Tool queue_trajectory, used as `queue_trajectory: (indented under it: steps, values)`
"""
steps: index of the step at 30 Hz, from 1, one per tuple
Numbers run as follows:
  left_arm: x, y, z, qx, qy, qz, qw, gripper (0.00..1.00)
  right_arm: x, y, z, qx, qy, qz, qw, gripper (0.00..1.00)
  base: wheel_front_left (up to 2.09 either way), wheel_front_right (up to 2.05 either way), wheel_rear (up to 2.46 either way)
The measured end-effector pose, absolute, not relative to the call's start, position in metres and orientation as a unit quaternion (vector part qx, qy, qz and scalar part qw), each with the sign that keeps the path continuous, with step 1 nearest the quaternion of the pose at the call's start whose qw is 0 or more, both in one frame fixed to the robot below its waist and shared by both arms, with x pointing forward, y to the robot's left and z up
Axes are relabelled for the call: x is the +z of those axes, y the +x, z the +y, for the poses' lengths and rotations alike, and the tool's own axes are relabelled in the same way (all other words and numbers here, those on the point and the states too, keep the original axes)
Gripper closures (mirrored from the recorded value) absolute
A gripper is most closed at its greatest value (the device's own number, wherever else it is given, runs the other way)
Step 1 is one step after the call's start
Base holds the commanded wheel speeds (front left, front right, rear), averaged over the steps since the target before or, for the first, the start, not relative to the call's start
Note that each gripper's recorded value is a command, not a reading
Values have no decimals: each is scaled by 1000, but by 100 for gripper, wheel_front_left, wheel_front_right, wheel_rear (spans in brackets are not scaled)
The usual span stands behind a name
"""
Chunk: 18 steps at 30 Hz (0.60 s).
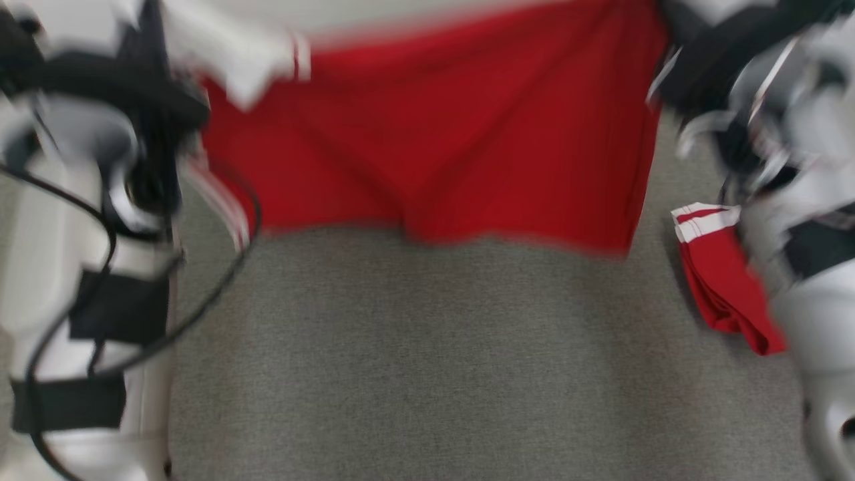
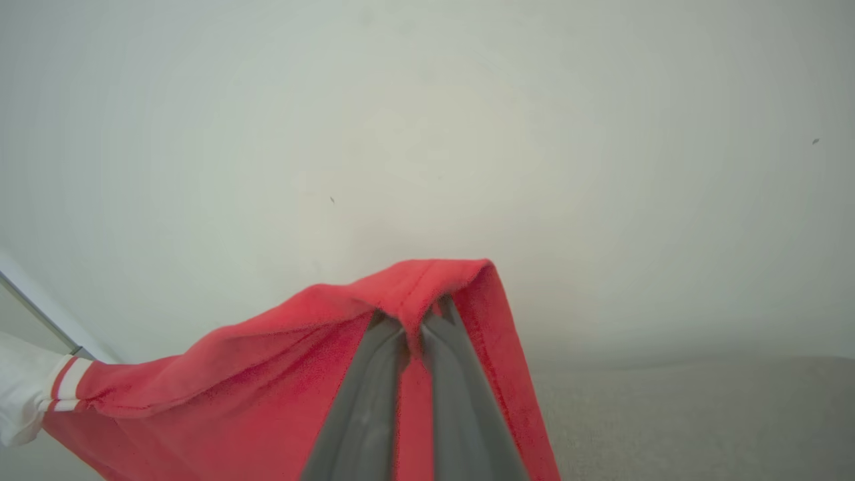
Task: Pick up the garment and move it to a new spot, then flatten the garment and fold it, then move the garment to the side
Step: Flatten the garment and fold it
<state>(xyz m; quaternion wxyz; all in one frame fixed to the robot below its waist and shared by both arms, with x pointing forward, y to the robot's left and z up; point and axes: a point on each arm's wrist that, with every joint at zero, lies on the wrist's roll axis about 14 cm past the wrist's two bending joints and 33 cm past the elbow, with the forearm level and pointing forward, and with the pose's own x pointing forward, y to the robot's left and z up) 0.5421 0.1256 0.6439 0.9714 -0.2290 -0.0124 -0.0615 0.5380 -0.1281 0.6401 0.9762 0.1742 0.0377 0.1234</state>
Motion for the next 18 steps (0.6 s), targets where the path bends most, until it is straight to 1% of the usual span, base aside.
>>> queue_trajectory:
  steps: [2,4,5,7,9,10,12,13,15,16,17,18]
  values:
    - [707,550,114,-83,-222,-95,967,100,702,547,-141,113,182,-45,976,100,0,0,0]
    - [771,544,102,-110,-219,-188,951,100,755,546,-155,110,162,-120,973,100,0,0,0]
    - [798,538,100,-120,-215,-231,941,100,771,545,-161,110,149,-145,972,100,0,0,0]
    - [832,524,94,-140,-208,-295,922,100,776,547,-172,106,119,-160,974,100,0,0,0]
    - [830,520,89,-156,-203,-309,916,100,750,551,-178,105,101,-136,980,100,0,0,0]
    - [817,523,86,-161,-200,-298,919,100,727,553,-182,103,95,-113,984,100,0,0,0]
    - [762,537,80,-160,-190,-238,939,100,657,556,-190,90,89,-33,991,100,0,0,0]
    - [720,543,80,-152,-189,-190,951,100,616,552,-193,83,88,17,993,100,0,0,0]
    - [618,544,82,-131,-176,-69,973,100,531,534,-198,72,84,121,986,100,0,0,0]
    - [568,537,87,-118,-163,-10,980,100,496,523,-199,67,86,164,981,100,0,0,0]
    - [497,519,103,-91,-144,78,982,100,449,508,-191,69,84,226,968,100,0,0,0]
    - [476,512,111,-78,-139,103,982,100,436,503,-184,72,88,242,963,100,0,0,0]
